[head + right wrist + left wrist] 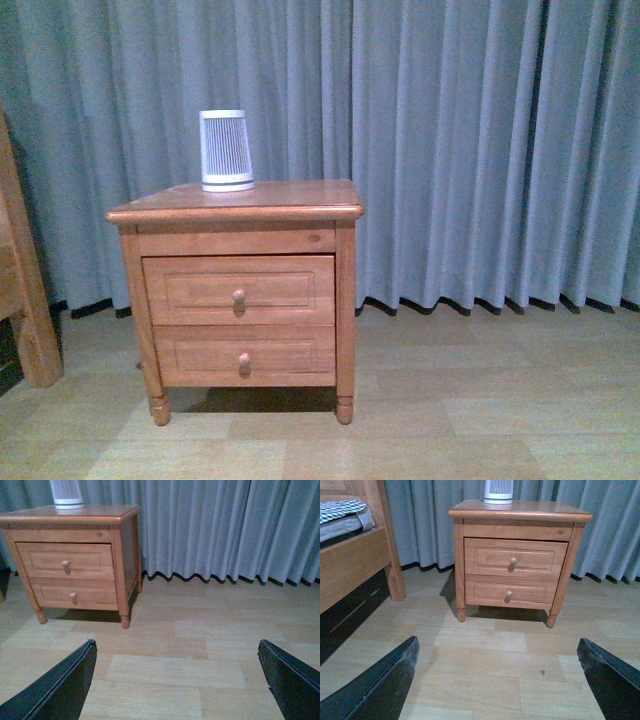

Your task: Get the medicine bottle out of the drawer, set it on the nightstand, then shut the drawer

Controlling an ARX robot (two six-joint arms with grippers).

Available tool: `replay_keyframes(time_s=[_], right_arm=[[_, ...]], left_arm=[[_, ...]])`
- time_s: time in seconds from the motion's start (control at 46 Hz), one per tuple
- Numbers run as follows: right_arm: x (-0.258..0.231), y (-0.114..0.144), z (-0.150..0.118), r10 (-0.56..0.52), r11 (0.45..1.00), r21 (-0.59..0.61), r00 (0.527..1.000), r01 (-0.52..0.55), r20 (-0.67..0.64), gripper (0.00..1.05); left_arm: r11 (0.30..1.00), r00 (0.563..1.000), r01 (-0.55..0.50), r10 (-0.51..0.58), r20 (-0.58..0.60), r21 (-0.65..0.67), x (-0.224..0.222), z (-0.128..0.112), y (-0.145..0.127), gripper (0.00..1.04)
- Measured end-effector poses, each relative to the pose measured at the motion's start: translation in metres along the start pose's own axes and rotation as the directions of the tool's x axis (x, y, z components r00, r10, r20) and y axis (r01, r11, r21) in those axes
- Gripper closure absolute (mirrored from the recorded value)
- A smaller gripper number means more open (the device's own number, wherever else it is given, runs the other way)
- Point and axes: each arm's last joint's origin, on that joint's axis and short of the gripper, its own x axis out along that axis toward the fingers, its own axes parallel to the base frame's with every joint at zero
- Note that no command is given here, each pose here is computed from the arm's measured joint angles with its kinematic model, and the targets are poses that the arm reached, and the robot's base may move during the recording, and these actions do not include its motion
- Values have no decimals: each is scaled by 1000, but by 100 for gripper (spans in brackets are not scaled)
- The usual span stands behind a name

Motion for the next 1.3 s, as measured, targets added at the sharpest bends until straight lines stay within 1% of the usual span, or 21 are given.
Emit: replay_keyframes(time_s=[1.109, 1.13, 1.174, 1.217, 1.261, 1.304], right_arm=[[0, 0, 0, 0, 1000, 0, 1000, 0, 0, 7], [0, 0, 0, 0, 1000, 0, 1000, 0, 0, 7], [0, 0, 0, 0, 1000, 0, 1000, 0, -1, 7], [0, 0, 0, 0, 1000, 0, 1000, 0, -1, 7], [0, 0, 0, 2, 1000, 0, 1000, -2, 0, 7], [0, 0, 0, 1, 1000, 0, 1000, -1, 0, 7]], left_arm=[[1000, 1000, 0, 0, 0, 0, 0, 0, 0, 7], [1000, 1000, 7, -8, -19, -17, 0, -1, 0, 7], [998, 994, 26, -33, -106, -66, 0, -2, 0, 7], [993, 984, 20, -40, -172, -116, 2, -4, 0, 7], [990, 979, 12, -41, -201, -143, 6, -6, 0, 7], [987, 978, 15, -48, -202, -160, 10, -5, 1, 7]])
